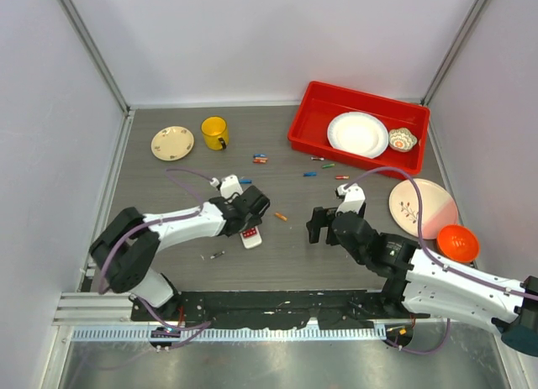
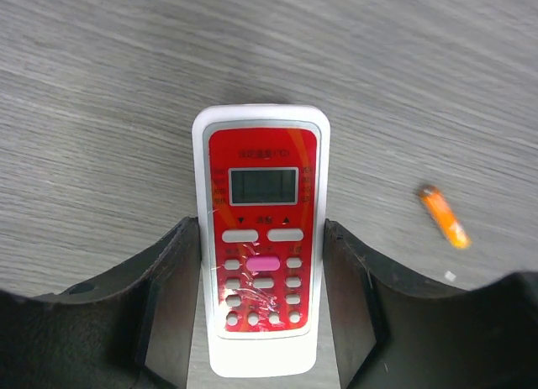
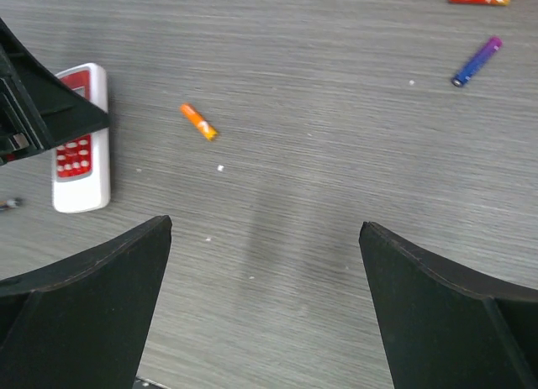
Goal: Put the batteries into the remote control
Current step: Pick up the remote control from the center of the board, then turn over the remote control.
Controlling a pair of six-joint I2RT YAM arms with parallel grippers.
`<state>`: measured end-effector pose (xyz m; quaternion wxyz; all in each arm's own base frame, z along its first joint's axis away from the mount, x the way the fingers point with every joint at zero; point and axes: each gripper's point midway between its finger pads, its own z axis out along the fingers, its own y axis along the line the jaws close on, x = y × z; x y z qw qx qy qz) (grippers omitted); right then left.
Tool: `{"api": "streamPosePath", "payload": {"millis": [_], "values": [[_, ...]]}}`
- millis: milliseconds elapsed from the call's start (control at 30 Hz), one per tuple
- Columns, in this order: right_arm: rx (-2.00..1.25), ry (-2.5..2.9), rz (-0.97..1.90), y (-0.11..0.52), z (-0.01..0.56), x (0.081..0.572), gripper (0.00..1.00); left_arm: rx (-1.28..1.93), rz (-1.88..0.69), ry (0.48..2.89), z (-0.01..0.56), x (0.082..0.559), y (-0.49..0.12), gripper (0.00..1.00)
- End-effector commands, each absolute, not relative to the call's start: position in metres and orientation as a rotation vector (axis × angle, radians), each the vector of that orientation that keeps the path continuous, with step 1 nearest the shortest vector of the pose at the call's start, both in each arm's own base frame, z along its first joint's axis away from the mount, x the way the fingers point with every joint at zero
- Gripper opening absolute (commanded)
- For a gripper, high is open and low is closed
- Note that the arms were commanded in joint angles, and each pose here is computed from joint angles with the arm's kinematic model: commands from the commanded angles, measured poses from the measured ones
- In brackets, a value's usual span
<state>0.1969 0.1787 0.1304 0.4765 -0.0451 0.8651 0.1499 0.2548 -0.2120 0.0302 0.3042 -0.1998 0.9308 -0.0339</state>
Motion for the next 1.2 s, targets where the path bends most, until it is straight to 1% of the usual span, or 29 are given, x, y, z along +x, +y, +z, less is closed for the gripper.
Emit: {"api": "streamPosePath", "payload": {"millis": [0, 33, 67, 100, 167, 200, 367, 400, 433, 467, 500, 533, 733, 933, 1167], "values": [[-0.111, 2.032, 0.535, 0.208, 0.178, 0.202, 1.00, -0.373, -0.438, 2.254, 0.109, 0.279, -0.242, 0.11], [-0.111, 2.010, 0.588, 0.217, 0.188, 0.203, 1.00, -0.325, -0.524, 2.227, 0.123, 0.277, -0.251, 0.07], [-0.140, 2.017, 0.651, 0.227, 0.192, 0.198, 1.00, -0.308, -0.631, 2.145, 0.146, 0.278, -0.256, 0.01], [-0.146, 2.019, 0.684, 0.233, 0.195, 0.197, 1.00, -0.283, -0.678, 2.101, 0.159, 0.277, -0.257, 0.00], [-0.196, 2.007, 0.849, 0.254, 0.212, 0.188, 1.00, -0.259, -0.832, 2.016, 0.178, 0.273, -0.265, 0.00], [-0.194, 2.004, 0.900, 0.256, 0.217, 0.190, 1.00, -0.271, -0.903, 1.951, 0.198, 0.273, -0.260, 0.00], [-0.194, 1.835, 1.254, 0.270, 0.263, 0.182, 1.00, -0.200, -1.241, 1.709, 0.243, 0.259, -0.258, 0.00], [-0.175, 1.823, 1.338, 0.269, 0.270, 0.180, 1.00, -0.191, -1.276, 1.670, 0.249, 0.258, -0.253, 0.00], [-0.180, 1.780, 1.391, 0.270, 0.277, 0.180, 1.00, -0.190, -1.340, 1.575, 0.270, 0.255, -0.249, 0.00], [-0.180, 1.770, 1.430, 0.271, 0.279, 0.179, 1.00, -0.184, -1.356, 1.570, 0.263, 0.252, -0.246, 0.00], [-0.168, 1.788, 1.496, 0.271, 0.275, 0.175, 1.00, -0.171, -1.381, 1.545, 0.267, 0.251, -0.243, 0.00], [-0.179, 1.737, 1.541, 0.274, 0.284, 0.175, 1.00, -0.153, -1.411, 1.499, 0.274, 0.247, -0.242, 0.00], [-0.233, 1.725, 1.693, 0.290, 0.280, 0.167, 1.00, -0.092, -1.567, 1.359, 0.300, 0.231, -0.247, 0.00], [-0.280, 1.711, 1.707, 0.295, 0.276, 0.167, 1.00, -0.027, -1.699, 1.320, 0.311, 0.220, -0.259, 0.00], [-0.316, 1.697, 1.692, 0.297, 0.276, 0.168, 1.00, -0.013, -1.776, 1.304, 0.313, 0.218, -0.266, 0.00]]}}
